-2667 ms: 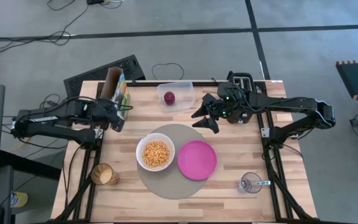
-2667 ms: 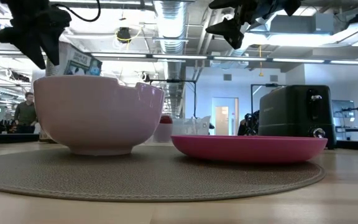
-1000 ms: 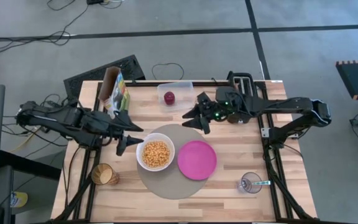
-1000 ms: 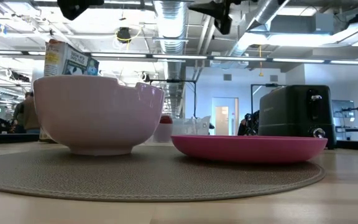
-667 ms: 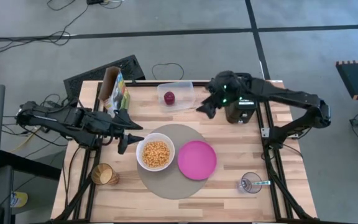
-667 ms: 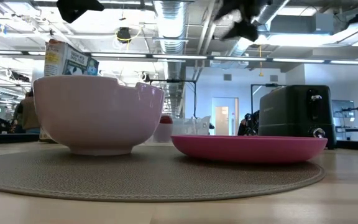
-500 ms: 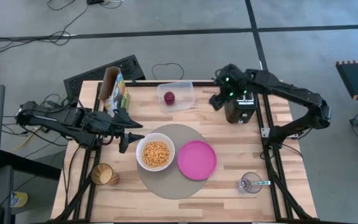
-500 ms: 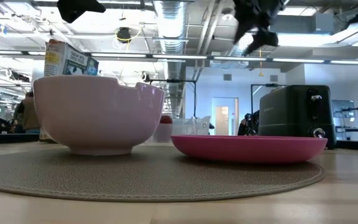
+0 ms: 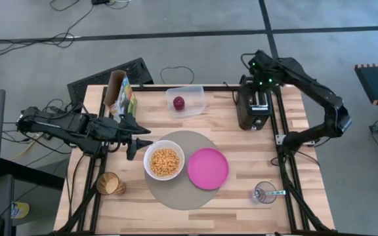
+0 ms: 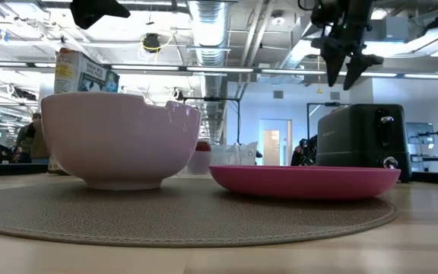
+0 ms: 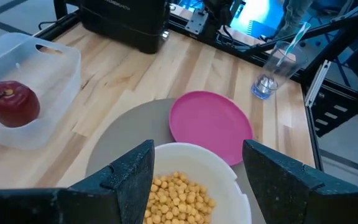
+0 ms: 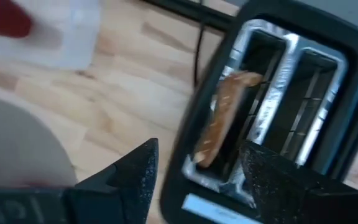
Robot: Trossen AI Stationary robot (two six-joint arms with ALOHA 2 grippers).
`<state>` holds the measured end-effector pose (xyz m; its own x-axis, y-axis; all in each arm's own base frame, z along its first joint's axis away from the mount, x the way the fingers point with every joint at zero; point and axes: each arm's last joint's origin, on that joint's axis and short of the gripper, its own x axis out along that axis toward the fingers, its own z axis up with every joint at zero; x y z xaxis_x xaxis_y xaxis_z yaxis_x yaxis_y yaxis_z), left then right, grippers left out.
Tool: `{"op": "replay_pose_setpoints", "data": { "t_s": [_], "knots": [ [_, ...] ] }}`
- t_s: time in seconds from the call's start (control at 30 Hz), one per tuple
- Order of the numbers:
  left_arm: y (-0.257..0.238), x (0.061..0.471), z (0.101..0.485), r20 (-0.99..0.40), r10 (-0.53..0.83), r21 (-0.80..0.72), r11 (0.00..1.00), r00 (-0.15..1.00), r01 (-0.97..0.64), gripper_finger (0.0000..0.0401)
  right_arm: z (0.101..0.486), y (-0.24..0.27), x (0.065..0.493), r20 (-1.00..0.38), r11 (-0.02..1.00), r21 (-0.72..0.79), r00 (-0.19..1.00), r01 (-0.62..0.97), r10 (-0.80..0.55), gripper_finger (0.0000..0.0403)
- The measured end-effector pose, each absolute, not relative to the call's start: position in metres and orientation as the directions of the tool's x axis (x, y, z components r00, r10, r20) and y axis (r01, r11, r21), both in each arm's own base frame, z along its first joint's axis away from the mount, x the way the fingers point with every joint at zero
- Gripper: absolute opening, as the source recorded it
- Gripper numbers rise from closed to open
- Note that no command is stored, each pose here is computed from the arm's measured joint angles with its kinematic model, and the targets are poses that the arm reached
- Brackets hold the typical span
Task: Arrange a breakfast setting
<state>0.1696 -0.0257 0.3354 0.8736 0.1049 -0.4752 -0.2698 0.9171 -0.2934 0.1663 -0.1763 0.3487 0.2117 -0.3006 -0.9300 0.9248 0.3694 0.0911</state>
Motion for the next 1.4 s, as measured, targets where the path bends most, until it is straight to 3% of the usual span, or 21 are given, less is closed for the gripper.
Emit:
{"op": "replay_pose_setpoints", "data": {
  "t_s": [0.17,0.6,1.03,1.4],
  "knots": [
    [-0.026,0.170,0.335,-0.475,0.105,-0.315,0.907,0.874,-0.280,0.0229,0.336,-0.192,0.167,-0.951,0.363,0.061,0.164,0.930,-0.262,0.0212],
    [-0.026,0.170,0.335,-0.475,0.105,-0.360,0.883,0.874,-0.302,0.0229,0.300,-0.218,0.181,-0.985,0.352,-0.053,0.009,0.935,-0.174,0.0171],
    [-0.026,0.170,0.336,-0.475,0.105,-0.353,0.887,0.874,-0.298,0.0229,0.300,-0.222,0.172,-0.981,0.323,-0.095,-0.034,0.942,-0.189,0.0054],
    [-0.026,0.170,0.336,-0.475,0.105,-0.352,0.887,0.874,-0.298,0.0229,0.314,-0.218,0.166,-0.976,0.326,-0.083,-0.011,0.942,-0.218,0.0044]
  ]
}}
